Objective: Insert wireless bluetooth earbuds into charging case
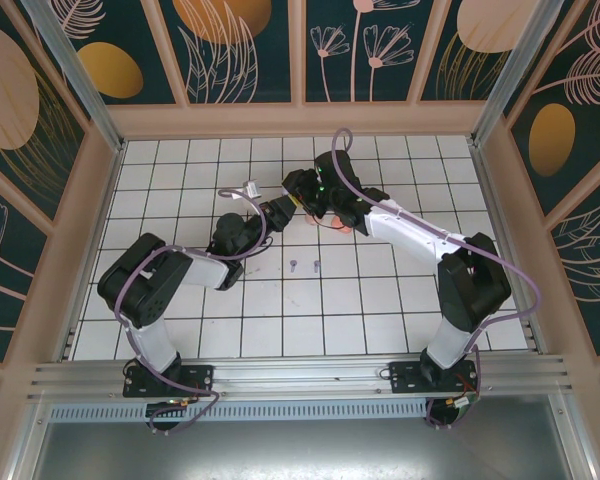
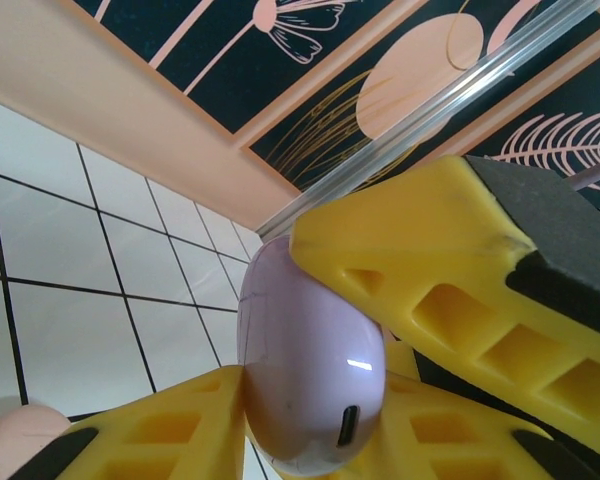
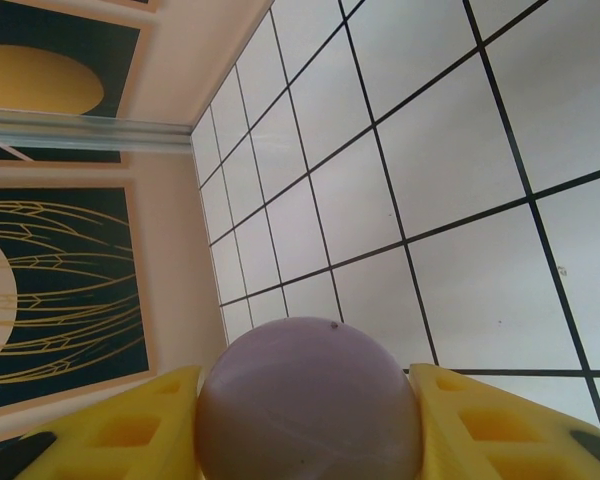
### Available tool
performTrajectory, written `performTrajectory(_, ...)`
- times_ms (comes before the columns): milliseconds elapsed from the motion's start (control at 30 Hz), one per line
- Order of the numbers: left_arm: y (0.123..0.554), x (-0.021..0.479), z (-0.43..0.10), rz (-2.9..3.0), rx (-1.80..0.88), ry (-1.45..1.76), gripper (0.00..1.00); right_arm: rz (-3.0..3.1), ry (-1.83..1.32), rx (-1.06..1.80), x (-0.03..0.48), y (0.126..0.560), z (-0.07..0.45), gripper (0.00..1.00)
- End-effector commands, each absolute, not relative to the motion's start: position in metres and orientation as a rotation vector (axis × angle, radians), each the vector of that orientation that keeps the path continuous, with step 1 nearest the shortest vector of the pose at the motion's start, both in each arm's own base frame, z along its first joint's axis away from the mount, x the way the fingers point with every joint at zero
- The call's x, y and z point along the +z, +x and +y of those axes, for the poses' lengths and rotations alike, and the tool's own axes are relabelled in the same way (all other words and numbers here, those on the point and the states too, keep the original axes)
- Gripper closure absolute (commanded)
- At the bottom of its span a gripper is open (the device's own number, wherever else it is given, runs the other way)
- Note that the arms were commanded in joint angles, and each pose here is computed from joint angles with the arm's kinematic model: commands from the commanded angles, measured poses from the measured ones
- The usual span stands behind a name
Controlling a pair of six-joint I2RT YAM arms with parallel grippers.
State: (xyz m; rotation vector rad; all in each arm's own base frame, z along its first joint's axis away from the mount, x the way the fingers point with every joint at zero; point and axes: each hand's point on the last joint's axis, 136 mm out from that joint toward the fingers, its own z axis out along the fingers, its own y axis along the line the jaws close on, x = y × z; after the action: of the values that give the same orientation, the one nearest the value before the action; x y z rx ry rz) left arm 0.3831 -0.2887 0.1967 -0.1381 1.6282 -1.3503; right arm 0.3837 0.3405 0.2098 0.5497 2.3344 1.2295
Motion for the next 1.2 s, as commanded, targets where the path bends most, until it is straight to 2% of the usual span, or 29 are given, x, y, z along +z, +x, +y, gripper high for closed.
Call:
performTrajectory(0, 0.390, 0.196, -0.279, 1.589, -1.340, -0.204, 0.71, 2.311, 0.505, 1.315, 0.234, 0.374, 0.352, 0.60)
performTrajectory(167, 0.389, 0.199, -0.280, 1.586, -1.349, -0.191, 0.85, 2.304, 0.505, 1.318, 0.237, 0.375, 0.353, 0.60)
performTrajectory(267, 0.388, 0.200, -0.281, 1.586, -1.356, -0.182, 0.89, 2.301, 0.506, 1.317, 0.239, 0.375, 0.352, 0.60)
performTrajectory(367, 0.388, 0.201, -0.283, 1.588, -1.365, -0.176, 1.00, 2.295, 0.505, 1.315, 0.241, 0.376, 0.352, 0.58)
performTrajectory(433, 0.387, 0.202, -0.284, 1.587, -1.374, -0.172, 1.00, 2.291, 0.505, 1.306, 0.243, 0.377, 0.350, 0.53)
performTrajectory(567, 0.387, 0.202, -0.286, 1.595, -1.381, -0.165, 1.00, 2.268, 0.510, 1.284, 0.252, 0.384, 0.343, 0.31)
performTrajectory(667, 0.385, 0.201, -0.286, 1.605, -1.378, -0.162, 1.00, 2.234, 0.526, 1.260, 0.260, 0.391, 0.330, 0.21)
performTrajectory(867, 0.380, 0.202, -0.287, 1.614, -1.378, -0.130, 1.00, 2.169, 0.537, 1.190, 0.277, 0.393, 0.294, 0.19)
performTrajectory(1167, 0.353, 0.225, -0.313, 1.590, -1.515, 0.120, 1.00, 2.140, 0.522, 1.037, 0.260, 0.374, 0.231, 0.19)
